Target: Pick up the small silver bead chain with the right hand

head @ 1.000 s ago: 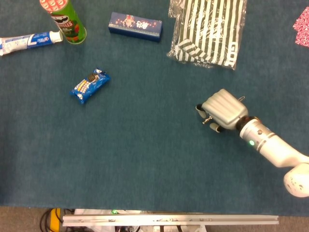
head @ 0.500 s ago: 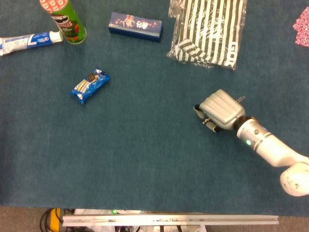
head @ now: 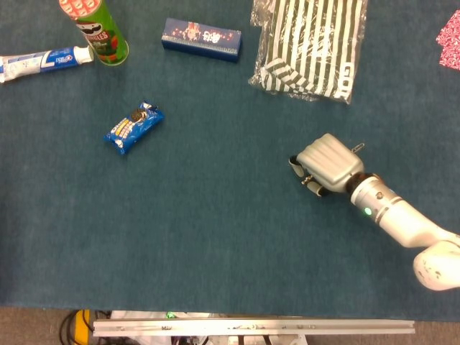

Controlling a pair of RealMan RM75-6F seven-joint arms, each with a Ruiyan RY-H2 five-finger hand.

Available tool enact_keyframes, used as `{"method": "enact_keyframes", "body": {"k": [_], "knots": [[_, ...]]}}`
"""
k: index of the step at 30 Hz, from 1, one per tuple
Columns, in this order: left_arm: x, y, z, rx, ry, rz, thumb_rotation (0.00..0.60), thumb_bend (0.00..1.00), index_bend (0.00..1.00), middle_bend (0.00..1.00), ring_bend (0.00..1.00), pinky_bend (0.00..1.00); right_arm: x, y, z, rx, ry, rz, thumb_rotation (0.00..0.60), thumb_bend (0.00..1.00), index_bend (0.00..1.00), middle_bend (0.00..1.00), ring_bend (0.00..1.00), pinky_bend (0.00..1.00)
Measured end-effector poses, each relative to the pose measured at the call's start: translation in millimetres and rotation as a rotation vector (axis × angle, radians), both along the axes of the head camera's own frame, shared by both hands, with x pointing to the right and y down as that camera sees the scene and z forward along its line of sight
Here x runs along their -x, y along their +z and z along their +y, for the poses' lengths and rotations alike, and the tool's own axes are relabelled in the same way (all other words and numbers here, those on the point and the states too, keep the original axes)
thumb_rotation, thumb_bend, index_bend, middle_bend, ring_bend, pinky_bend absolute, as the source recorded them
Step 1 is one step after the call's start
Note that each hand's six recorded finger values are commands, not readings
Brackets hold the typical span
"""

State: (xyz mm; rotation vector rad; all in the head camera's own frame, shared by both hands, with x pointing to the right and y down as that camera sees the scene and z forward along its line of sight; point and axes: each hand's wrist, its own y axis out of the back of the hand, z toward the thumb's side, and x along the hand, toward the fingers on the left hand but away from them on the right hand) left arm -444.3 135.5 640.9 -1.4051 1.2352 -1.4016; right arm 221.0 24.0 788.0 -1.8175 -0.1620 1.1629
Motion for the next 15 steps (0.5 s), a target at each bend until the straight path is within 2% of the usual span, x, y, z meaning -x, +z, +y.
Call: {"method": "enact_keyframes", "body": {"k": [15], "knots": [[4.3, 0.7, 0.8, -0.003, -0.010, 0.003, 0.600, 0.20, 0.00, 0.06, 0.05, 0.01, -0.1, 1.5, -1.6, -0.005, 0.018, -0.002, 0.600, 0.34, 0.60, 0.96, 1.00, 1.00]]}}
